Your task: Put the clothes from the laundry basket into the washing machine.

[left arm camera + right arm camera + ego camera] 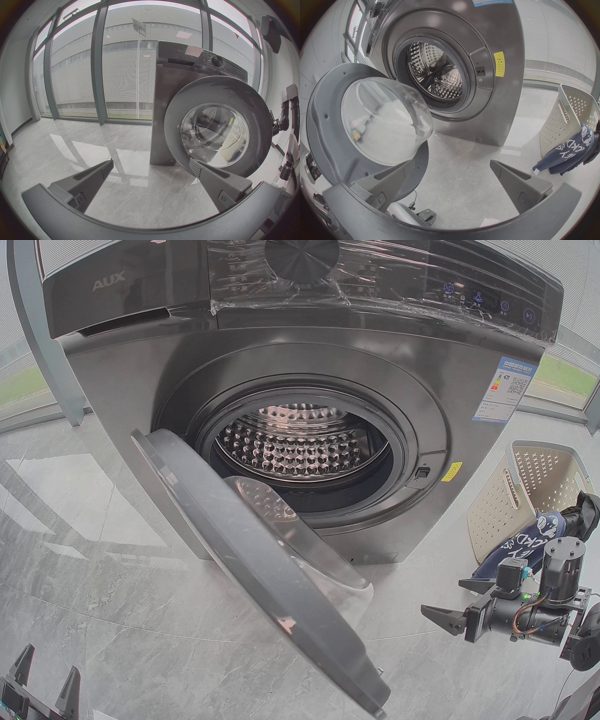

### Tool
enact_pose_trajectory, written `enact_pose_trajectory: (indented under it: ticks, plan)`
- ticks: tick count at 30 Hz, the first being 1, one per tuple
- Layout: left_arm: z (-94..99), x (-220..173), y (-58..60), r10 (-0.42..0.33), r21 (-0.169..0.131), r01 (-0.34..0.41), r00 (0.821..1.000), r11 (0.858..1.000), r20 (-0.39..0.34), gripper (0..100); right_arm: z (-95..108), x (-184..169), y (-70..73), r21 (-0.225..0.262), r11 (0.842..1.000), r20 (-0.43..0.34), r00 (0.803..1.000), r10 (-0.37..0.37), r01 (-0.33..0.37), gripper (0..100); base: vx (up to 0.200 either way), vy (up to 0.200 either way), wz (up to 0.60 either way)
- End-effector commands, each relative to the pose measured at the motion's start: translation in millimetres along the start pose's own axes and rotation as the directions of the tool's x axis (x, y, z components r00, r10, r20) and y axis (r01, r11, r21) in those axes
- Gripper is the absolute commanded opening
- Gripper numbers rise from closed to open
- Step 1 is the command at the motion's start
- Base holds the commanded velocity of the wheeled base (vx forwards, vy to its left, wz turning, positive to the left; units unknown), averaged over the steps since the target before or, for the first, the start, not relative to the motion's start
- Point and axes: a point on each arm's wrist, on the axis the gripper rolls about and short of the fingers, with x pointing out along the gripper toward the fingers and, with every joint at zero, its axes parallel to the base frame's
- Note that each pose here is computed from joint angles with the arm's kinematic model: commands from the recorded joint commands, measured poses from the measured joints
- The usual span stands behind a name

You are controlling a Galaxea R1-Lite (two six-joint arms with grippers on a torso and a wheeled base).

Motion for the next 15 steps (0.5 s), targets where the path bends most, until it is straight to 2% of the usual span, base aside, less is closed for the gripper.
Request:
enact_pose_trajectory:
  ticks: [1,4,5,6,15]
  plan:
    - [-4.9,-0.2,0.3,0.0,0.0,0.0,1.0,1.0,0.002,100,7.1,11.6,0.9,0.011,1.0,0.022,1.0,-0.022,0.022,100,0.0,0.0,0.0]
    - [-4.9,-0.2,0.3,0.0,0.0,0.0,1.0,1.0,0.002,100,11.1,25.3,8.7,0.06,0.998,0.046,0.998,-0.036,0.033,100,0.0,0.0,0.0]
    - [-4.9,-0.2,0.3,0.0,0.0,0.0,1.0,1.0,0.002,100,11.1,25.3,8.7,0.06,0.998,0.046,0.998,-0.036,0.033,100,0.0,0.0,0.0]
    - [-4.9,-0.2,0.3,0.0,-0.002,0.0,1.0,1.0,0.002,100,11.0,33.6,14.9,0.078,0.996,0.06,0.997,-0.039,0.034,100,0.0,0.0,0.0]
    - [-4.9,-0.2,0.3,0.0,-0.002,0.0,1.0,1.0,0.002,100,1.0,73.5,31.3,0.065,0.997,0.161,0.986,-0.047,0.037,100,0.0,0.0,0.0]
